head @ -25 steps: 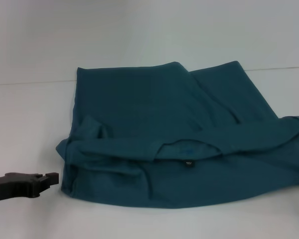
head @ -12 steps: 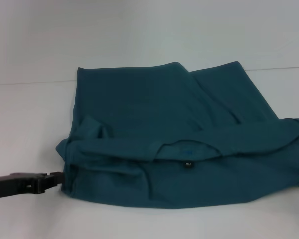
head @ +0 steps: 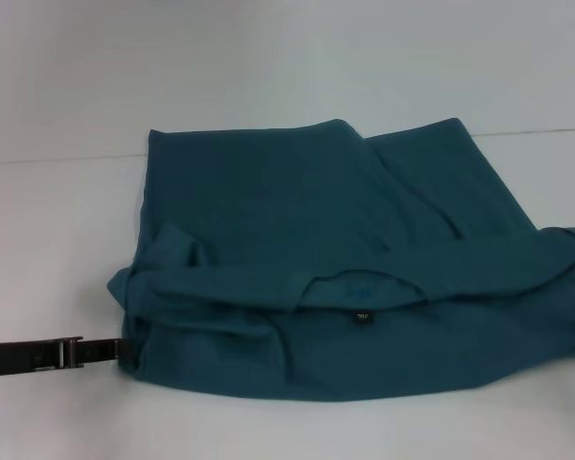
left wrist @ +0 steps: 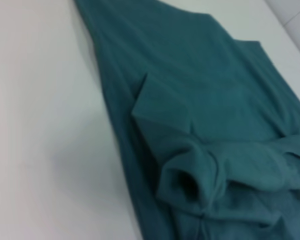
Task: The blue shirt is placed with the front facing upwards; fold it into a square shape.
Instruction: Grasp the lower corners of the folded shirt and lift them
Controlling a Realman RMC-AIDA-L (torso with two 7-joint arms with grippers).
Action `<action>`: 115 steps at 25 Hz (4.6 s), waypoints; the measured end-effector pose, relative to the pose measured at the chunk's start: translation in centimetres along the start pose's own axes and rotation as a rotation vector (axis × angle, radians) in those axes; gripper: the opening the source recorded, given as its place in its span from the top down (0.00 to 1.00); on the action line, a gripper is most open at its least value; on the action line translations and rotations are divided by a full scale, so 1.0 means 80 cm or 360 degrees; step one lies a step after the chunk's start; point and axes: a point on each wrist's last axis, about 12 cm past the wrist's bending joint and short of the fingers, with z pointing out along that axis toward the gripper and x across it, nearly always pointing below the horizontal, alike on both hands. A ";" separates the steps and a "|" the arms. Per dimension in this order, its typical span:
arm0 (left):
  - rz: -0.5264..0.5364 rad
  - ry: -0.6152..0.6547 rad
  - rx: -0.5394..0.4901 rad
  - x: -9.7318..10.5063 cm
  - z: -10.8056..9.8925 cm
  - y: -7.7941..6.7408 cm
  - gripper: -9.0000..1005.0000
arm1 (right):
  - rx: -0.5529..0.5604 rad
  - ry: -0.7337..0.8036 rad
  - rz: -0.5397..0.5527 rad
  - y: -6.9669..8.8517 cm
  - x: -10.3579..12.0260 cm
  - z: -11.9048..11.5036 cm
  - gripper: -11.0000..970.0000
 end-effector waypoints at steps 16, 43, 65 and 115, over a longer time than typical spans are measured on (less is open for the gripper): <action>-0.0022 0.0063 -0.0002 -0.004 0.017 -0.002 0.23 | 0.0005 -0.0007 -0.0001 0.000 -0.002 0.002 0.96; 0.0011 0.0148 0.0000 -0.007 0.032 -0.010 0.24 | 0.0001 -0.0012 -0.0004 0.000 -0.004 0.003 0.96; 0.0114 0.0188 -0.0022 -0.012 0.047 -0.021 0.42 | -0.0002 -0.0015 -0.0007 0.001 -0.006 0.003 0.96; -0.0057 0.0237 -0.0105 -0.021 0.022 -0.018 0.67 | -0.0015 -0.0031 -0.0014 -0.001 -0.009 -0.004 0.96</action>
